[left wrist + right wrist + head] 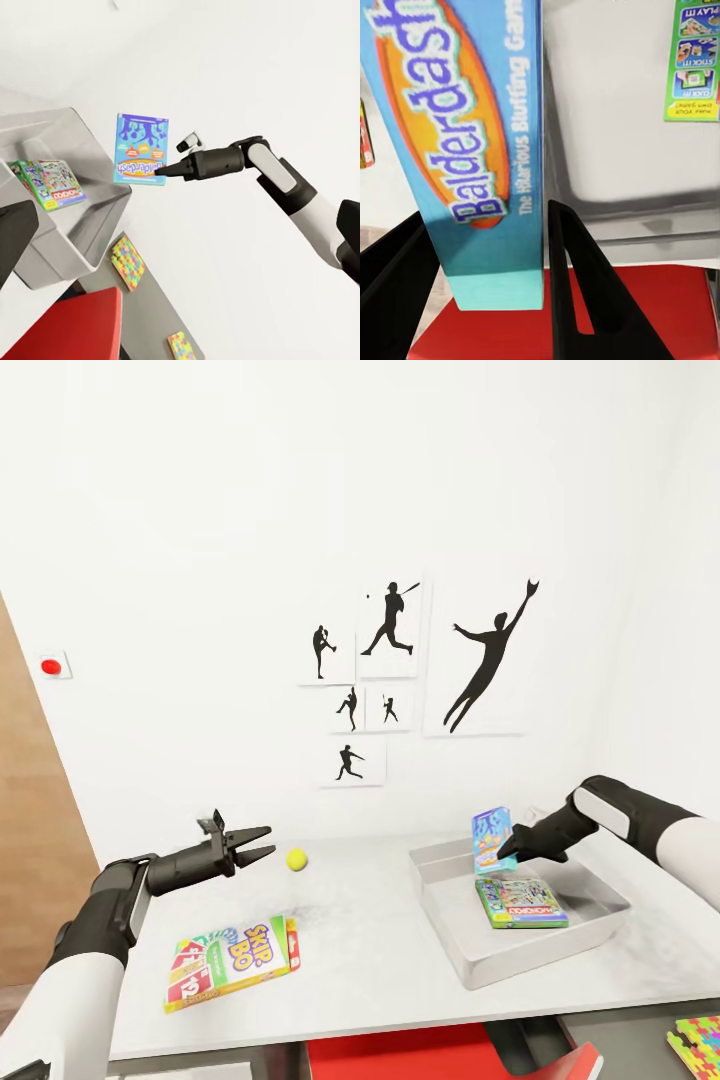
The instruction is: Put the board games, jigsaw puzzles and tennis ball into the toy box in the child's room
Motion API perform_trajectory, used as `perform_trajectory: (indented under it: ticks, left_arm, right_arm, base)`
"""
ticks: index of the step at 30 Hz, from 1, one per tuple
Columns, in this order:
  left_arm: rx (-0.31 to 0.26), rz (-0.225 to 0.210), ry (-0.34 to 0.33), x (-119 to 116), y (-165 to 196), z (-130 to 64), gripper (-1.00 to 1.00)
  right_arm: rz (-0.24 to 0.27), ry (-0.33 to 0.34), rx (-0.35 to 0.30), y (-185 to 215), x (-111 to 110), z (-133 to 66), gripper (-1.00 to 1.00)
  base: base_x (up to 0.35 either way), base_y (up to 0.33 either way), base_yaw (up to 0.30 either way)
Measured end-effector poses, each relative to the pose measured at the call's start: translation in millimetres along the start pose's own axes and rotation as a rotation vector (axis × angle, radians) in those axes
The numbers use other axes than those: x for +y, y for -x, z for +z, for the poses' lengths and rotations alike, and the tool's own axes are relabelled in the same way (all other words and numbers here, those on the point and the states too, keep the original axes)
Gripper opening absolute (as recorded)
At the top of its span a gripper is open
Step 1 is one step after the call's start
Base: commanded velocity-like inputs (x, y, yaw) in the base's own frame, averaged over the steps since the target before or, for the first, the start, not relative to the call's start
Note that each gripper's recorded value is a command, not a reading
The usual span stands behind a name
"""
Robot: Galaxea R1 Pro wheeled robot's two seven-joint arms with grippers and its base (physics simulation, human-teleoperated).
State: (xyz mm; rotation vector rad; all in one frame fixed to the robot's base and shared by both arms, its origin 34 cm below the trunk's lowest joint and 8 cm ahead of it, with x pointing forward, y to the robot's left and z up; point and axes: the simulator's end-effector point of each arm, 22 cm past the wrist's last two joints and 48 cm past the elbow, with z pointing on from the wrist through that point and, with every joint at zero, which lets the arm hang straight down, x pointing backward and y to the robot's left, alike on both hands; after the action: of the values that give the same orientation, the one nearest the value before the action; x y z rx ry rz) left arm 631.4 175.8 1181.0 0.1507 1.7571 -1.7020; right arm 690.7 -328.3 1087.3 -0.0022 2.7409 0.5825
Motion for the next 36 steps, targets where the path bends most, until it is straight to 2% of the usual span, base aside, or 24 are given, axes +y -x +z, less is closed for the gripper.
perform_trajectory:
  ticks: [8, 12, 16, 17, 20, 24, 32, 34, 36]
  left_arm:
    - [0.000, 0.000, 0.000, 0.1, 0.1, -0.2, 1.00]
    - [0.000, 0.000, 0.001, 0.1, 0.2, -0.3, 1.00]
    - [0.000, 0.001, 0.001, 0.1, 0.3, -0.6, 1.00]
    - [0.000, 0.001, 0.002, 0.3, 0.4, -0.8, 1.00]
    - [0.000, 0.001, 0.002, 0.2, 0.5, -0.9, 1.00]
    - [0.000, 0.002, 0.003, 0.4, 0.6, -1.6, 1.00]
    - [0.000, 0.003, 0.006, 0.9, 1.2, -3.0, 1.00]
    - [-0.001, 0.003, 0.007, 1.0, 1.6, -3.6, 1.00]
    - [-0.001, 0.004, 0.008, 1.0, 1.9, -4.1, 1.00]
  right_arm:
    - [0.001, -0.002, -0.001, 0.7, 0.2, 0.2, -1.00]
    - [0.007, 0.028, -0.010, 3.3, 7.3, -1.0, -1.00]
    - [0.013, 0.107, -0.024, 7.6, 25.3, -4.2, -1.00]
    - [0.013, 0.161, -0.027, 8.6, 37.3, -6.2, -1.00]
    - [0.012, 0.250, -0.028, 8.9, 55.8, -10.8, -1.00]
    - [0.013, 0.324, -0.028, 8.4, 70.0, -15.7, -1.00]
    - [0.016, 0.338, -0.025, 7.5, 70.6, -16.6, -1.00]
    - [0.004, 0.313, -0.004, 1.3, 66.2, -11.5, -1.00]
    - [-0.019, 0.257, 0.035, -10.3, 54.4, -3.0, -1.00]
  base:
    - [0.000, 0.000, 0.000]
    - [0.000, 0.000, 0.000]
    - [0.000, 0.000, 0.000]
    - [0.000, 0.000, 0.000]
    - [0.000, 0.000, 0.000]
    - [0.000, 0.000, 0.000]
    - [0.000, 0.000, 0.000]
    - [0.000, 0.000, 0.000]
    - [0.000, 0.000, 0.000]
